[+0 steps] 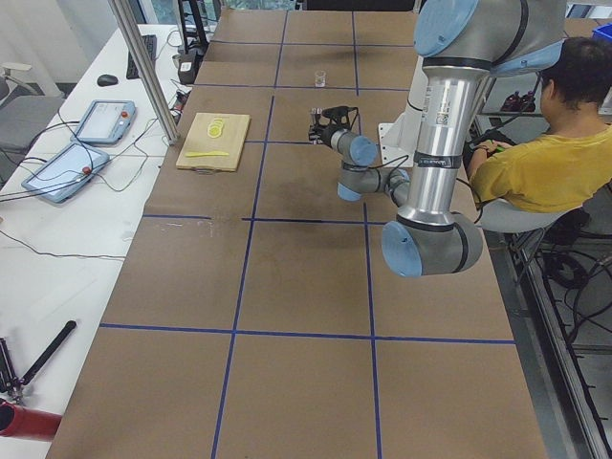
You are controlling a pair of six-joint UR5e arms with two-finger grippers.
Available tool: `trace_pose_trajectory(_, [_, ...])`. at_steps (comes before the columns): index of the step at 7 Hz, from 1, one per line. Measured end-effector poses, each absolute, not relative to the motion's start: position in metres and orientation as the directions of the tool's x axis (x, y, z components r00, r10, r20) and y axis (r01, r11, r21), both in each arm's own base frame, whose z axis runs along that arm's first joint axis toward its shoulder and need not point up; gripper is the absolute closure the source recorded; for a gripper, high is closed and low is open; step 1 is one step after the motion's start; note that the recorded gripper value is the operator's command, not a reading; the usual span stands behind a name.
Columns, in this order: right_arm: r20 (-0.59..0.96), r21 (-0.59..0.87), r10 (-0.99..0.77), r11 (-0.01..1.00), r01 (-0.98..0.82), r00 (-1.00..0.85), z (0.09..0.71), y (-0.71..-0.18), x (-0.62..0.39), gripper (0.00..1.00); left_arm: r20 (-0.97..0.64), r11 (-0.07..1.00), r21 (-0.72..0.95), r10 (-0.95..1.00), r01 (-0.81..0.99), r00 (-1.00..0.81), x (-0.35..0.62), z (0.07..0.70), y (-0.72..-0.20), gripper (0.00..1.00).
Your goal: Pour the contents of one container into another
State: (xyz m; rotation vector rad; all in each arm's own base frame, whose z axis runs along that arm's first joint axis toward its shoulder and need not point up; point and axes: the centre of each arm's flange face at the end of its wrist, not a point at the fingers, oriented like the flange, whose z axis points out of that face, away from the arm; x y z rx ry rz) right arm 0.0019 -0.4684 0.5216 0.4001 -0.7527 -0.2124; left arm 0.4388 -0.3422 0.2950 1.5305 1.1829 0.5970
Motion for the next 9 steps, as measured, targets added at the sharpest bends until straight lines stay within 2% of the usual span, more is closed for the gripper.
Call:
trace_pose_trajectory(2, [0.626, 0.424, -0.320, 0.905, 0.034, 0.711, 0.517, -0.469, 0.001, 0.00, -0.135, 0.029, 0.938, 0.948, 0.346, 0.287, 0.472, 0.241, -0.383, 1.00])
trace_pose_trajectory(4, [0.664, 0.413, -0.285, 0.911, -0.021, 0.691, 0.500, -0.469, -0.014, 0.00, -0.105, 0.017, 0.932, 0.969, 0.362, 0.225, 0.504, 0.200, -0.399, 1.00])
trace_pose_trajectory(7, [0.768, 0.355, -0.173, 0.916, -0.185, 0.617, 0.463, -0.453, -0.073, 0.01, -0.093, 0.017, 0.925, 0.979, 0.380, 0.184, 0.510, 0.188, -0.400, 1.00])
trace_pose_trajectory(9, [0.787, 0.306, -0.050, 0.897, -0.319, 0.615, 0.422, -0.413, -0.128, 0.01, -0.106, 0.025, 0.925, 0.975, 0.379, 0.194, 0.511, 0.189, -0.402, 1.00])
